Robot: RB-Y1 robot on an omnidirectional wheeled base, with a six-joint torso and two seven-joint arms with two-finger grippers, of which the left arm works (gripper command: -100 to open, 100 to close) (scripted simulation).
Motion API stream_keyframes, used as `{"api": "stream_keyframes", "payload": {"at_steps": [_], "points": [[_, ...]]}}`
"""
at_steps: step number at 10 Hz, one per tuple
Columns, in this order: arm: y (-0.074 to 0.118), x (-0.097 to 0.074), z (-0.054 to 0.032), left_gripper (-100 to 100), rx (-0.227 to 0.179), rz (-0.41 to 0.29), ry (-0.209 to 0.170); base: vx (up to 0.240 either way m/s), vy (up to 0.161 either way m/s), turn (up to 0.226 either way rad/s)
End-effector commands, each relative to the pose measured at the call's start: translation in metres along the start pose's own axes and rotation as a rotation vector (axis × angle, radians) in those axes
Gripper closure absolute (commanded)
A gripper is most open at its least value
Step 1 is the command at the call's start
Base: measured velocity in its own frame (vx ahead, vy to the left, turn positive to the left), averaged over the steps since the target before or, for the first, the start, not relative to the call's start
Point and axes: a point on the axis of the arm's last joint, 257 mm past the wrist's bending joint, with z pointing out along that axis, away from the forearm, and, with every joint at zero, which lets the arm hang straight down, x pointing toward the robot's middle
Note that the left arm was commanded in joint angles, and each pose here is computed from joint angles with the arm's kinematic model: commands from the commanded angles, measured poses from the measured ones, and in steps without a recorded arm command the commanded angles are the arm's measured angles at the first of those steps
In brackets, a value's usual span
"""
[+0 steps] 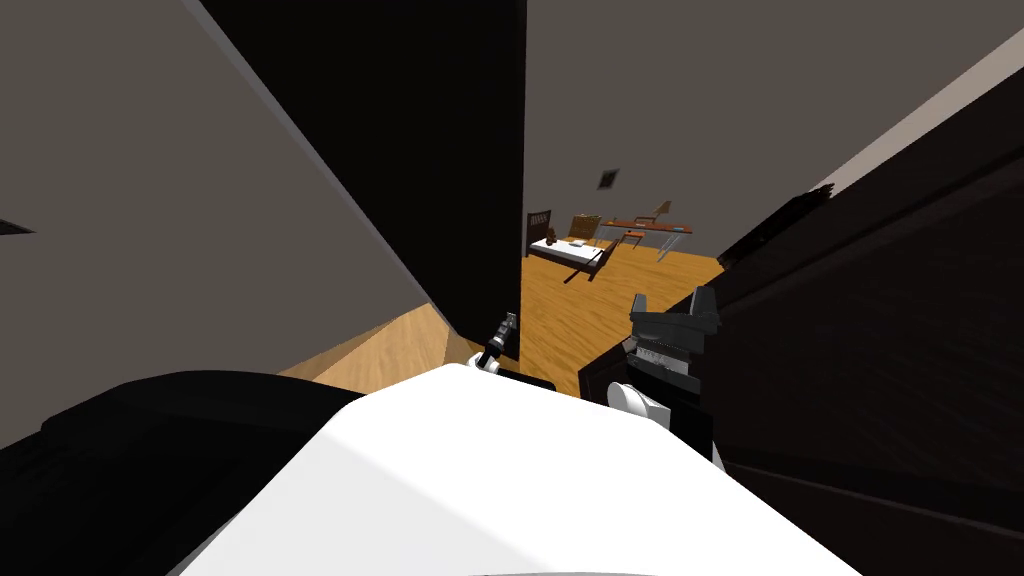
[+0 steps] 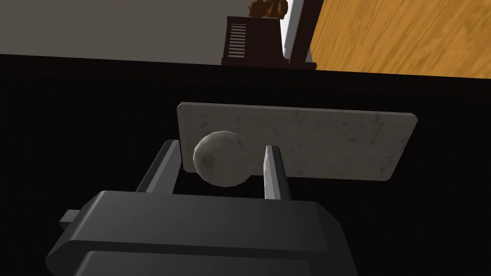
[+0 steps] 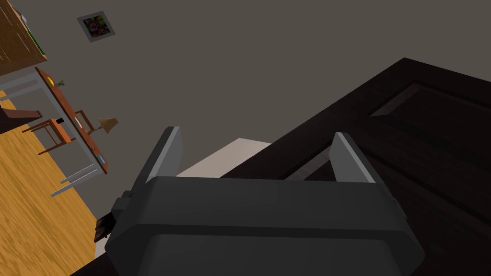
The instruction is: Push the door open
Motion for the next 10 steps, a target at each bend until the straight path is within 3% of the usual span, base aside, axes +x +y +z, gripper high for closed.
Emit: {"api": "stream_keyframes", "payload": {"at_steps": [1, 5, 10], "points": [[0.000, -0.001, 0.0000, 100, -0.001, 0.001, -0.001, -0.034, 0.000, -0.011], [0.000, -0.001, 0.0000, 100, -0.001, 0.001, -0.001, -0.012, 0.001, 0.001], [0.003, -0.023, -0.0026, 100, -0.012, 0.027, -0.036, 0.150, -0.014, 0.052]]}}
